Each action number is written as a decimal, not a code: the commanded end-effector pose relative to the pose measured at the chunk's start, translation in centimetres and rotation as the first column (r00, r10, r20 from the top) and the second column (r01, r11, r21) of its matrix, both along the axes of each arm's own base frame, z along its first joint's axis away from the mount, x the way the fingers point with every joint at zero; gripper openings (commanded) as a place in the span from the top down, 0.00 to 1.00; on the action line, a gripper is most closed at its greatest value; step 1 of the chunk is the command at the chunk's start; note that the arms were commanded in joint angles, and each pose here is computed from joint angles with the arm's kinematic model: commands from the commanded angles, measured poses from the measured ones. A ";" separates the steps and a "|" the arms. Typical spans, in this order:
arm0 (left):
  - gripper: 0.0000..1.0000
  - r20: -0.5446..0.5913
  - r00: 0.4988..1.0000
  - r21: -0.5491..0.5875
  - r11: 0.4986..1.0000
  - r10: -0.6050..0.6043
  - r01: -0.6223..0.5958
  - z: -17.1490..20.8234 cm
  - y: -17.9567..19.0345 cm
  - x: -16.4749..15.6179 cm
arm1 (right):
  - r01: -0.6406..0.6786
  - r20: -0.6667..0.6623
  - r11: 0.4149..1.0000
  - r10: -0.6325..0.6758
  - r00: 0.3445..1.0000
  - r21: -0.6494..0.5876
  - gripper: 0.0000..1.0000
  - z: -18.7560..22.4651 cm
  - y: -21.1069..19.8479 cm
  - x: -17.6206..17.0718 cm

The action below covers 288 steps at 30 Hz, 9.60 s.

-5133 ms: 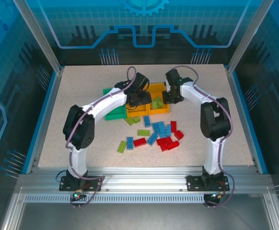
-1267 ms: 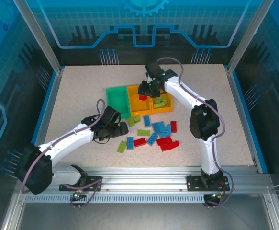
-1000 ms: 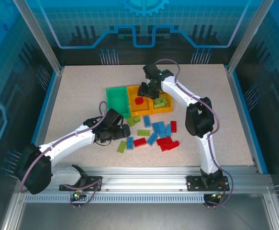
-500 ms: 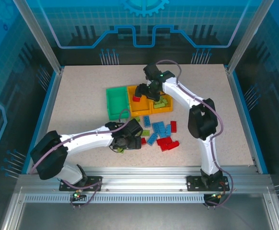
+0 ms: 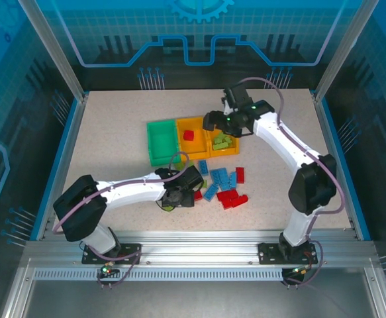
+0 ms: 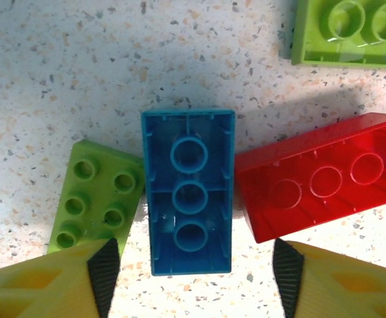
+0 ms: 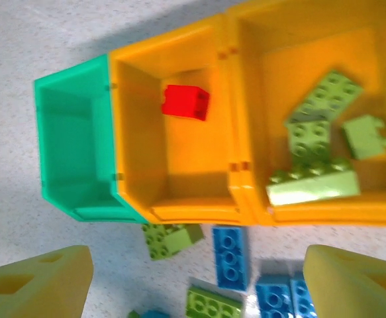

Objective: Sort the legos into containers by color

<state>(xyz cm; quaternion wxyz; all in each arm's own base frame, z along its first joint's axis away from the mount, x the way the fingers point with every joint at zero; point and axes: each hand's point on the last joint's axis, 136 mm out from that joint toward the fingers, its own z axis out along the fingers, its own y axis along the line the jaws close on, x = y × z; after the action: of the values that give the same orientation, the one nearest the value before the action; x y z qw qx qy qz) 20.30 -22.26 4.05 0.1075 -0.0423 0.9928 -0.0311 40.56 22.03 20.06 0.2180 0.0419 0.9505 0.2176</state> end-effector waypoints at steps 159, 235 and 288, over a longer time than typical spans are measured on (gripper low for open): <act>0.03 0.149 0.956 -0.212 0.952 0.254 -0.220 7.2 9.0 10.4 | -0.250 -0.293 0.863 0.126 0.948 -0.440 0.39 -16.2 -8.8 -20.7; 0.18 -0.021 0.999 0.065 0.997 -0.032 0.034 -1.7 4.8 0.2 | 0.018 0.025 0.978 -0.014 1.000 -0.207 0.09 -2.8 -4.6 -5.8; 0.61 0.226 0.969 -0.331 0.928 -0.098 0.171 8.2 -13.8 27.1 | 0.079 -0.127 0.982 -0.101 0.987 -0.170 0.21 -13.4 -9.0 -19.0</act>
<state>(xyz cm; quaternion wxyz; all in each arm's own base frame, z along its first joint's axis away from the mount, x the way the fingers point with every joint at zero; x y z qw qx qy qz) 47.01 -35.62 11.55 0.2045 0.0164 0.9585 -0.1981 21.29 11.92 6.60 0.1611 0.0855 0.9777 0.1040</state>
